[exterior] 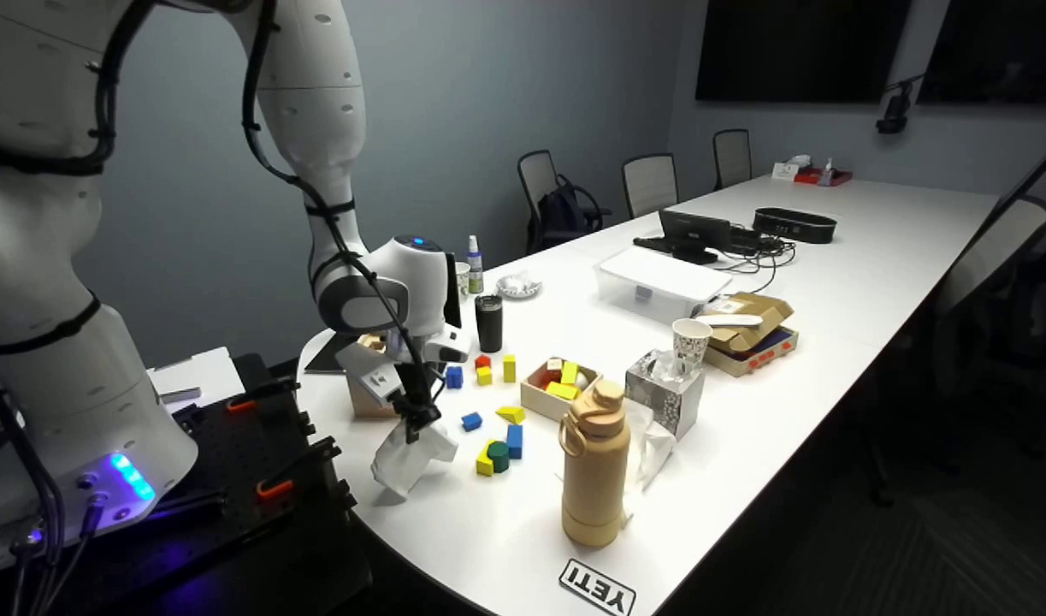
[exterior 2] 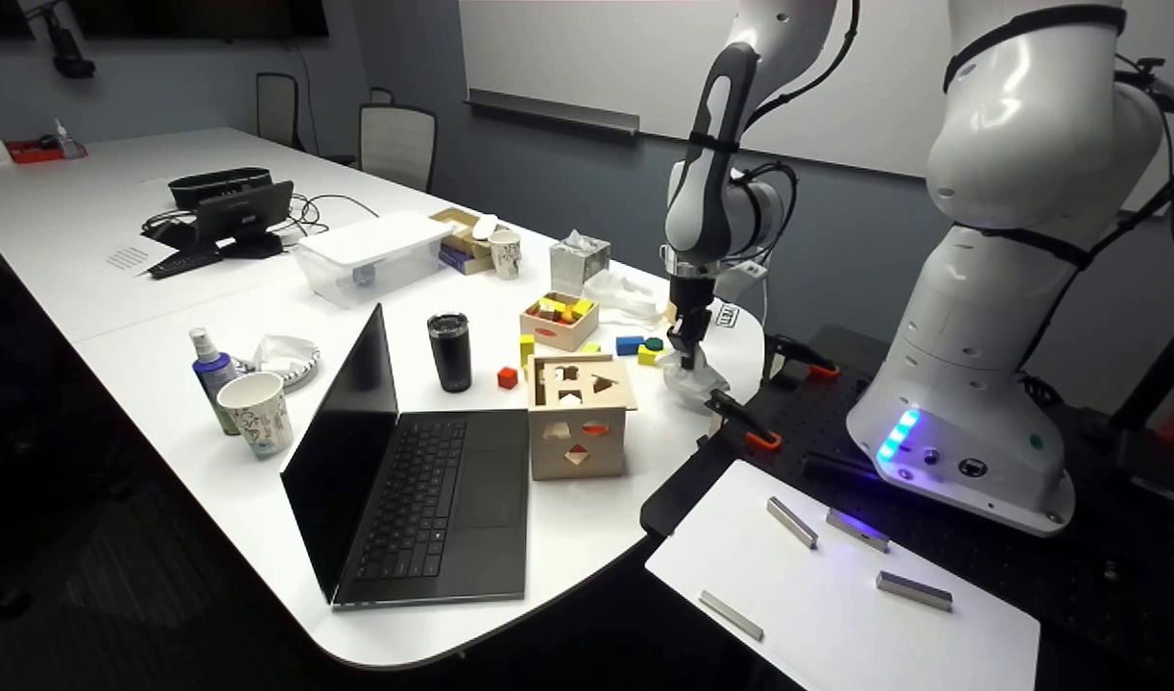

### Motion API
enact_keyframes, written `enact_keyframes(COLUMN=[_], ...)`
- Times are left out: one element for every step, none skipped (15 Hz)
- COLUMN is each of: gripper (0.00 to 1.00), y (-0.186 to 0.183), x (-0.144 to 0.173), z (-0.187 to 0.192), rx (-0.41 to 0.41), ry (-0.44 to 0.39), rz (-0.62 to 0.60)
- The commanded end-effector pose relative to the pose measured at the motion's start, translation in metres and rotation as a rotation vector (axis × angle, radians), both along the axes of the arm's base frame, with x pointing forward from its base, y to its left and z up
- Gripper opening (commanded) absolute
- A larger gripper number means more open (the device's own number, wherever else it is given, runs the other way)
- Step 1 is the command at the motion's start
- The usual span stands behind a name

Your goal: Use the napkin to wipe the table

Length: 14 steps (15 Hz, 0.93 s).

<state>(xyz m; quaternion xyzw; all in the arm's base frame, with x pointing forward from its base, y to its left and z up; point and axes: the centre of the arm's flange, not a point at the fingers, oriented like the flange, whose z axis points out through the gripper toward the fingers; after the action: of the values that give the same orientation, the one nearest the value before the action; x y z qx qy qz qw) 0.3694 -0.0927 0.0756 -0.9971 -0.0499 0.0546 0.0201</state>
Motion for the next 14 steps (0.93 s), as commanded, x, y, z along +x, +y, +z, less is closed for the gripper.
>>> enact_keyframes(gripper=[0.01,0.01,0.01,0.01,0.01,0.01,0.01,0.01,0.01,0.01,0.01,0.01,0.01,0.01], y=[0.006,0.008,0.009,0.010,0.012,0.013,0.016,0.020,0.023,0.027,0.030,0.032,0.034,0.036], x=[0.013,0.019,0.024,0.030,0.035,0.041,0.047,0.052,0.055,0.059,0.060,0.062,0.063,0.064], z=[-0.027,-0.036,-0.043,-0.051,-0.056,-0.061,-0.066,-0.069,-0.073,-0.075,-0.077,-0.079,-0.081,-0.082], rx=[-0.030,-0.049,-0.056,-0.075,-0.089,-0.096,-0.102,-0.104,-0.096,-0.095,-0.080,-0.063,-0.039,-0.019], ry=[-0.020,-0.009,-0.003,0.004,0.004,0.003,0.001,-0.006,-0.013,-0.019,-0.024,-0.024,-0.020,-0.017], rz=[-0.010,-0.015,-0.015,-0.017,-0.019,-0.019,-0.016,-0.008,0.004,0.013,0.024,0.033,0.044,0.052])
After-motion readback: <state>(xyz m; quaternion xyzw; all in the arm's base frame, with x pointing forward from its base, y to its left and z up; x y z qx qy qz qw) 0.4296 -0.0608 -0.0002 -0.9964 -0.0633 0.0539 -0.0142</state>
